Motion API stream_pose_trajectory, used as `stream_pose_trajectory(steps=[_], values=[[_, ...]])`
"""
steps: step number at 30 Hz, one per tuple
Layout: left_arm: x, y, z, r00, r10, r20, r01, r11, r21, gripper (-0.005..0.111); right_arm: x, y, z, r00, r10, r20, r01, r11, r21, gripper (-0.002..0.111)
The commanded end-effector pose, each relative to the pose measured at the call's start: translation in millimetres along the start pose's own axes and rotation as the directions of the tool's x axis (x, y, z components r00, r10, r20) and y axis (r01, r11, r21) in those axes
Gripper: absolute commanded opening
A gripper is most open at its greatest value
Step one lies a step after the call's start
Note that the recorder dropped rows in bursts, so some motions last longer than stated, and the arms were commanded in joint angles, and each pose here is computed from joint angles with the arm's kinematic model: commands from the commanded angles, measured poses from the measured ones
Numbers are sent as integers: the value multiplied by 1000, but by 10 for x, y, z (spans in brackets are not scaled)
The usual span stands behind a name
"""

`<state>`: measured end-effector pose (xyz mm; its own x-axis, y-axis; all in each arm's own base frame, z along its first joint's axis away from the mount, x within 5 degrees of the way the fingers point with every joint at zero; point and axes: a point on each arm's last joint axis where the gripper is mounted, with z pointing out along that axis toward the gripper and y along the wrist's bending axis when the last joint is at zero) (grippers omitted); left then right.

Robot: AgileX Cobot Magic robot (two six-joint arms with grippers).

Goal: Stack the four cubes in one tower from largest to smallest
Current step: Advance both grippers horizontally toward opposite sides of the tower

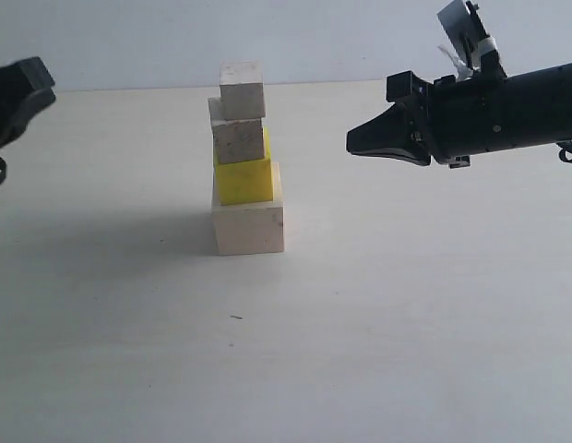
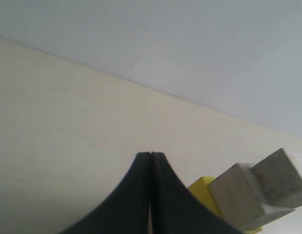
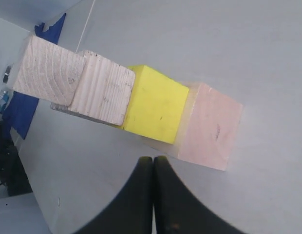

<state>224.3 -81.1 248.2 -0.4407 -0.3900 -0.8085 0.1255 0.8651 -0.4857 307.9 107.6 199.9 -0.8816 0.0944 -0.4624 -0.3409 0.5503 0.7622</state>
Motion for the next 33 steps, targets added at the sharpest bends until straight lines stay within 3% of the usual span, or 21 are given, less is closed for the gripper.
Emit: stream_pose_trajectory(steps=[1, 7, 13, 19, 22, 26, 33], values=[[154, 90, 168, 994, -65, -84, 61, 997, -53, 0, -24, 22, 8, 1000, 5, 12, -5, 1000, -19, 0], [221, 49, 383, 985, 19, -171, -20, 1000, -6, 0, -36, 19, 8, 1000, 4, 24, -4, 1000, -16, 0], [286, -107, 564, 965, 192, -181, -152, 965, 212, 0, -36, 18, 8, 1000, 2, 25, -1, 1000, -16, 0], [433, 37, 727, 961, 59, -269, -22, 990, 137, 0, -56, 23, 7, 999, -19, 48, 20, 1000, -20, 0], [499, 86, 788, 954, 16, -299, 29, 989, 145, 0, -50, -5, 26, 999, -8, 44, 9, 1000, -19, 0], [567, 28, 820, 948, 38, -317, 45, 967, 250, 0, -28, -94, 87, 999, 26, 33, -26, 1000, -16, 0], [565, 1, 820, 943, 88, -321, 7, 959, 284, 0, 22, -251, 201, 995, 97, 12, -97, 995, -24, 0]])
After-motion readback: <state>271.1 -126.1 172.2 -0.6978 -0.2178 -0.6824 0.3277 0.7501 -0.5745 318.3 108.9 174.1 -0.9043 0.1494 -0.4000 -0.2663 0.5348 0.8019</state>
